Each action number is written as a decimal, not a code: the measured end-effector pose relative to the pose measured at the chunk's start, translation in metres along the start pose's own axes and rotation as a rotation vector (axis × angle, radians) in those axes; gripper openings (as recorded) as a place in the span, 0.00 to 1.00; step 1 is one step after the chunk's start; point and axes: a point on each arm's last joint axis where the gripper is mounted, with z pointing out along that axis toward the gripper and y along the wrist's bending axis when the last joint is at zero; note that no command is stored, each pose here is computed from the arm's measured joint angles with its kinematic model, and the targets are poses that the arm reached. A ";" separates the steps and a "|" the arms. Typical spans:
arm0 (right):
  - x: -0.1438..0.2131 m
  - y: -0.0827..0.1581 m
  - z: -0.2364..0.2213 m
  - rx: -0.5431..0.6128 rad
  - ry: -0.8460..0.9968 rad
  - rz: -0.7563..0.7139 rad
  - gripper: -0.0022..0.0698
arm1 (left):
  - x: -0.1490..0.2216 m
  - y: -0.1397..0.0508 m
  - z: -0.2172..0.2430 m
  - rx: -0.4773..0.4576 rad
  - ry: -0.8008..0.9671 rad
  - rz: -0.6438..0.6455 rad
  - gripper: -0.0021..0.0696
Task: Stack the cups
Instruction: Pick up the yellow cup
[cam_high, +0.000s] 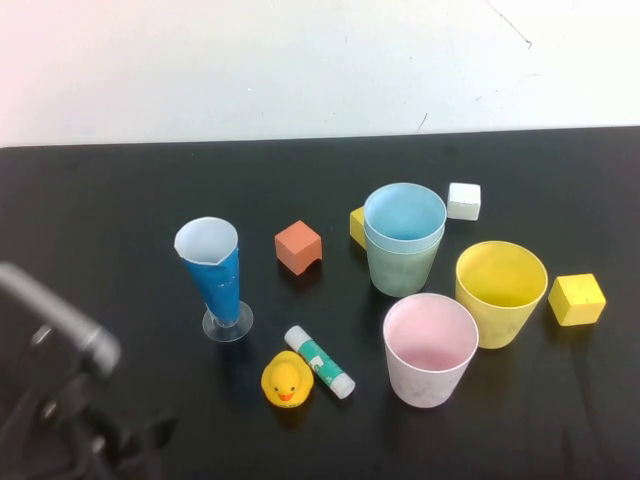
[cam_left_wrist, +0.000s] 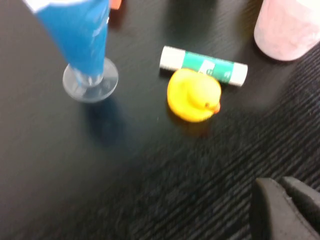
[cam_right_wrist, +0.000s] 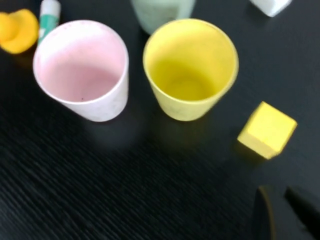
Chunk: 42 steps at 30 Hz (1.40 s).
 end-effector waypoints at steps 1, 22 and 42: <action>-0.008 -0.001 0.004 -0.015 0.020 -0.026 0.11 | 0.007 0.000 -0.003 0.000 -0.013 -0.004 0.03; -0.082 -0.036 0.180 -0.135 0.433 -0.041 0.66 | 0.036 0.000 -0.017 0.003 -0.092 -0.057 0.03; -0.131 -0.014 0.081 -0.090 0.199 -0.159 0.05 | 0.036 0.001 -0.017 0.000 -0.092 -0.056 0.03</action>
